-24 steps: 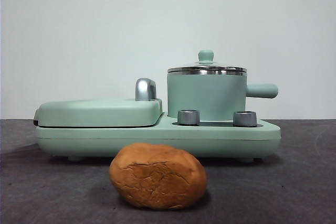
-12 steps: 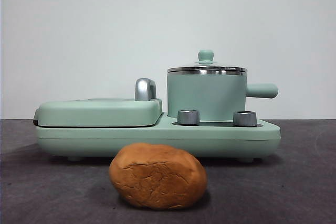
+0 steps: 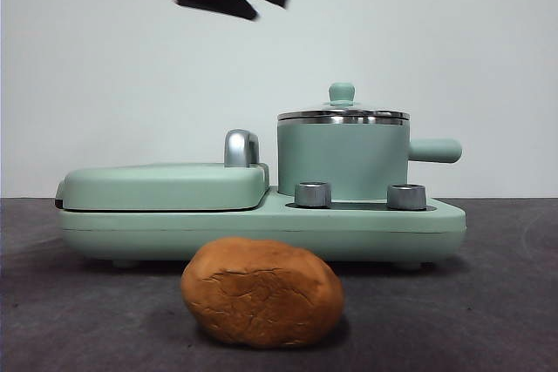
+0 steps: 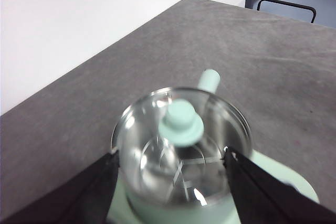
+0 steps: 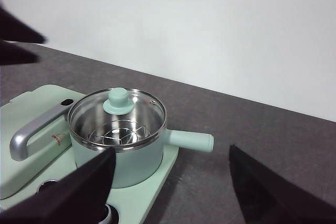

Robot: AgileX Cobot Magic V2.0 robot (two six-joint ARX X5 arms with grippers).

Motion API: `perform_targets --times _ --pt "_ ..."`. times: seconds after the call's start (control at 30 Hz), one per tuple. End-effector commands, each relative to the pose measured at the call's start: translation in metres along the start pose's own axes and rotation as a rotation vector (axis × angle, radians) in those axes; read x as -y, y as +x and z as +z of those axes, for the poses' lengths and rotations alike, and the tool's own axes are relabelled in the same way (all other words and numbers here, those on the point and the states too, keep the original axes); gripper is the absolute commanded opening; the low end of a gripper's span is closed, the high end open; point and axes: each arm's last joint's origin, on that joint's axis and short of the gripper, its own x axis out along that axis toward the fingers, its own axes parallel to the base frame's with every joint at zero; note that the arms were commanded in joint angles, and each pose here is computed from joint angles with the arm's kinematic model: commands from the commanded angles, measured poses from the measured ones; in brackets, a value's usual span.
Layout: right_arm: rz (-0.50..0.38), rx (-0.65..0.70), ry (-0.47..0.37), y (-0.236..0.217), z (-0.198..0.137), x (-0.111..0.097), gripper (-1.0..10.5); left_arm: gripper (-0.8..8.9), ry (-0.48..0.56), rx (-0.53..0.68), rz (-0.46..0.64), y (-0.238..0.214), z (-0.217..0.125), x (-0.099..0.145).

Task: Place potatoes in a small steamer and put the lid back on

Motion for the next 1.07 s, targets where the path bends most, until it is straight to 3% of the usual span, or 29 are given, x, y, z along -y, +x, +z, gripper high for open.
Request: perform_targets --times 0.03,0.4,0.6,1.07 --pt "0.001 0.021 0.01 -0.001 0.006 0.0 3.4 3.15 0.005 0.002 -0.023 0.028 0.007 -0.001" --pt "0.001 0.019 0.01 -0.001 0.005 0.0 3.4 3.11 0.006 -0.008 -0.089 0.093 0.007 0.007" --pt "0.002 0.012 0.013 -0.001 0.005 0.0 3.4 3.12 -0.035 0.023 -0.089 0.112 -0.003 0.007" --pt "0.002 0.006 0.014 -0.001 0.004 0.0 3.4 3.11 -0.07 -0.037 -0.086 0.134 -0.03 0.004"
